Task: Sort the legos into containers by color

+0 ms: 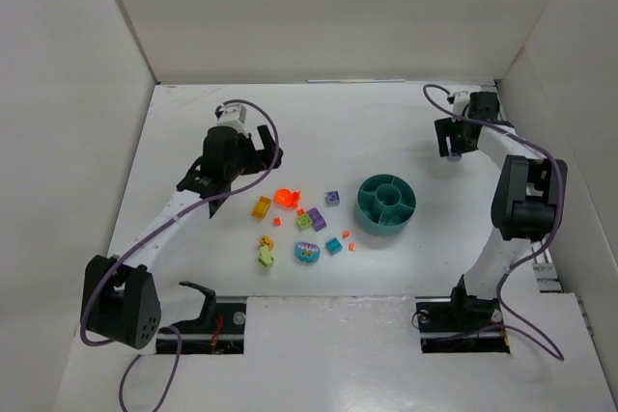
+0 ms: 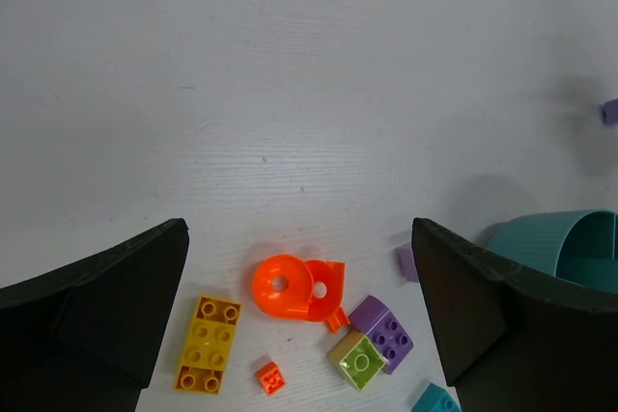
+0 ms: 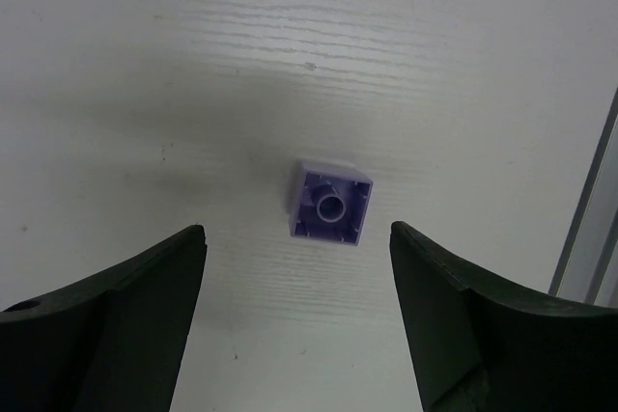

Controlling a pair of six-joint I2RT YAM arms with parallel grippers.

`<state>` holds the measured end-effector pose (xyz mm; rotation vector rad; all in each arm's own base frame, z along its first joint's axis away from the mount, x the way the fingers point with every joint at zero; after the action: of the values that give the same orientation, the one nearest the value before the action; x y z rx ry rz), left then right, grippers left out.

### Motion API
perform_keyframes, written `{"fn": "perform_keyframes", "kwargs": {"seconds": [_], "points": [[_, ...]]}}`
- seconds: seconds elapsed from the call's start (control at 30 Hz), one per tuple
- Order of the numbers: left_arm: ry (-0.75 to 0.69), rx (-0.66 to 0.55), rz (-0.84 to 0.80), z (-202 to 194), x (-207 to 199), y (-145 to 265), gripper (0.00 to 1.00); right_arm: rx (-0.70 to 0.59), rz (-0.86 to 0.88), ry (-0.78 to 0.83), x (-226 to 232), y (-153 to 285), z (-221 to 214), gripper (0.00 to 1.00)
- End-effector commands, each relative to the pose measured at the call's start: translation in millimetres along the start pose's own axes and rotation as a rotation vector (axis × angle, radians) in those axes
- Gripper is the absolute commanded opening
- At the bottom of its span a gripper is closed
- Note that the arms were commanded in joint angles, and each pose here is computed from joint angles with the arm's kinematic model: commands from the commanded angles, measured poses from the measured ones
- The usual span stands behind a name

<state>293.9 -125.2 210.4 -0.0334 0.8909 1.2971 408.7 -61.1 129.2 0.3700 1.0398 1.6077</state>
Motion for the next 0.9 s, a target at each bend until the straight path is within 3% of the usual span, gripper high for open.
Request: {"fn": "perform_keyframes", "kwargs": {"seconds": [0.0, 0.3, 0.5, 0.87], "points": [[-0.033, -0.065, -0.033, 21, -12, 1, 1.0, -0.024, 0.016, 0.004, -13, -6, 9, 0.81], [-0.015, -0.039, -0.027, 19, -12, -8, 1.0, 0.019, 0.052, -0.018, -17, -34, -1, 0.71], [-0.005, -0.018, -0.009, 19, -12, -13, 1.0, 0.003, 0.072, -0.014, -17, -39, -5, 0.41], [0.037, -0.021, -0.033, 12, -11, 5, 1.0, -0.195, 0.126, 0.022, -5, -4, 12, 0.19]]}}
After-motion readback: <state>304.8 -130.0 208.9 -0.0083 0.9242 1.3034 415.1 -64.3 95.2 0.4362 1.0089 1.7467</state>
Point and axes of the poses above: each gripper's point midway between its finger pads, its own y axis back along the fingers, its own x axis along the line the jaws close on, z = x × y, the point moved 7 cm from there along y, back along the fingers, and after that the axes turned 14 degrees about y, right-handed, at the moved point
